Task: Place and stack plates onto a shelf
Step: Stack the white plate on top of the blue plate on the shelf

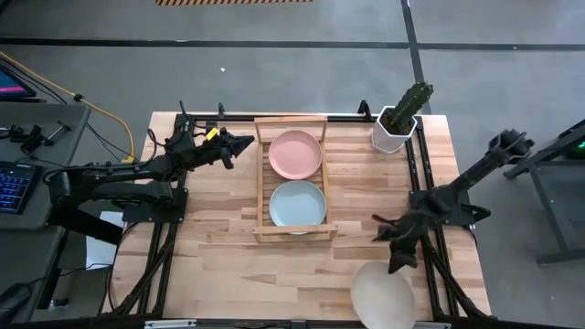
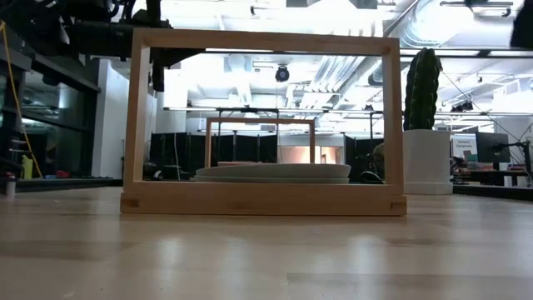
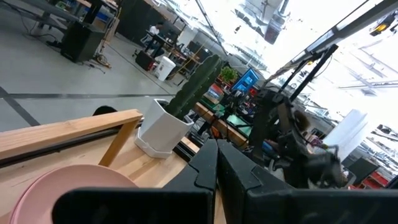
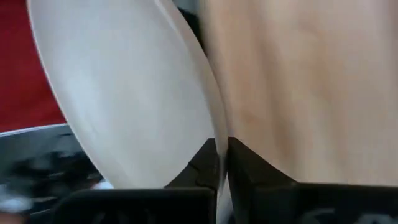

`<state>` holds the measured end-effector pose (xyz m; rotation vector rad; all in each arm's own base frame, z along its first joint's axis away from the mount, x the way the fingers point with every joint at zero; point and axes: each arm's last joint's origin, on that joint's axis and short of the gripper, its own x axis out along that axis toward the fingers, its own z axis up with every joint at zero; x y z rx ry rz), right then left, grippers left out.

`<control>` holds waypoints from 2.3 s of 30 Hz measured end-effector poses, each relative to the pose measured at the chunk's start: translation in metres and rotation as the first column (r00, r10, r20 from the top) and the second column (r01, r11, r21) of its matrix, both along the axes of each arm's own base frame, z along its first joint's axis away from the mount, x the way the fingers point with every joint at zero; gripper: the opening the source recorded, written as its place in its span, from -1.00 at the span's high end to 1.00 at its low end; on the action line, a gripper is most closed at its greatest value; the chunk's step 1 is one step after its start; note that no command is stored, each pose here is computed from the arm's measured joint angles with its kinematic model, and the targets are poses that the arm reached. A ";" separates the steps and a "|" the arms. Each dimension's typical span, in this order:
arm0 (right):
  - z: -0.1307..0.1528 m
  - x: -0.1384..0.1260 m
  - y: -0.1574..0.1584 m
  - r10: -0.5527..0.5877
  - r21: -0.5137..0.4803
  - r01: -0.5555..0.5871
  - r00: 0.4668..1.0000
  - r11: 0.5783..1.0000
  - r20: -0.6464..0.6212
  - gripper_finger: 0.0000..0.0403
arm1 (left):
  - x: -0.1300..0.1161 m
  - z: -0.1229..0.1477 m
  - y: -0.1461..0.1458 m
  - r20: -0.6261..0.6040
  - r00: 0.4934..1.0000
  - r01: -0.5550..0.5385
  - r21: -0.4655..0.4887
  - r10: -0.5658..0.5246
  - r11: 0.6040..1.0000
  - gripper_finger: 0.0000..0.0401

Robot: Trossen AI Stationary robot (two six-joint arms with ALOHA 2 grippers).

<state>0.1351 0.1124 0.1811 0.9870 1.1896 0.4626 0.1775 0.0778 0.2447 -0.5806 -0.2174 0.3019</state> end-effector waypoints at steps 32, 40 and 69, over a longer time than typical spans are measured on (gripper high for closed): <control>0.093 0.117 -0.192 -0.686 -0.273 0.791 0.611 0.547 0.395 1.00 | 0.004 0.067 -0.002 0.186 0.975 0.070 0.258 -0.120 0.964 1.00; 0.046 0.134 -0.190 -0.722 -0.455 0.708 0.668 0.541 0.181 1.00 | 0.008 0.110 0.000 0.066 0.996 0.026 0.417 -0.059 0.909 1.00; 0.001 0.171 -0.140 -0.704 -0.413 0.649 0.710 0.639 0.026 0.94 | 0.010 0.106 0.005 -0.047 0.996 -0.055 0.388 0.079 0.920 1.00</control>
